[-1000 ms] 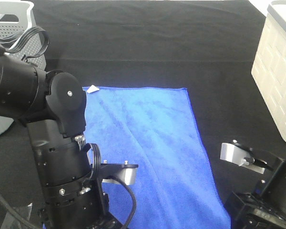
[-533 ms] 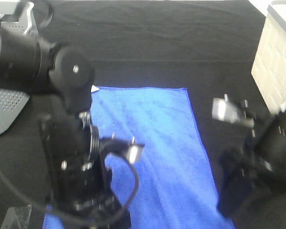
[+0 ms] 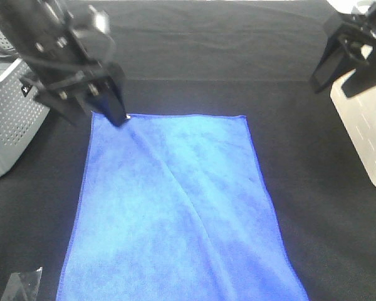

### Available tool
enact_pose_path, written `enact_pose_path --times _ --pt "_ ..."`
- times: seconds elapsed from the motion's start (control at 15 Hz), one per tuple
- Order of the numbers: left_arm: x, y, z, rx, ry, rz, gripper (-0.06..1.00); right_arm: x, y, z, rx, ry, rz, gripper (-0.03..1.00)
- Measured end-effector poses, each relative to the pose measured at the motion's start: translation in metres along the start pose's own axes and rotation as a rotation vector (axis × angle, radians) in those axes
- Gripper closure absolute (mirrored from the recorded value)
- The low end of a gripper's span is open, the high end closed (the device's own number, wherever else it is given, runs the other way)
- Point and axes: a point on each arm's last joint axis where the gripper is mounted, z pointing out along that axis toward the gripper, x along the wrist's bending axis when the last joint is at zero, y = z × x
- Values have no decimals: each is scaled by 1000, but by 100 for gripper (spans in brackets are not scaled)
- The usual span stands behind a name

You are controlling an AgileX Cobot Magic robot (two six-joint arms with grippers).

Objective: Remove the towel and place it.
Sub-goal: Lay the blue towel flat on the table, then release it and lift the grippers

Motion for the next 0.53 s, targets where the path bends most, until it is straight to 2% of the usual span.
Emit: enact_pose_path --times 0.07,0.27,0.53 --pt "11 6 -9 -44 9 -26 20 -1 6 -2 -15 -15 -4 34" --pt "22 19 -13 -106 25 -43 20 -5 22 3 -57 -24 44 34" --pt "50 60 14 -104 45 -72 20 -23 74 45 18 -4 38 34"
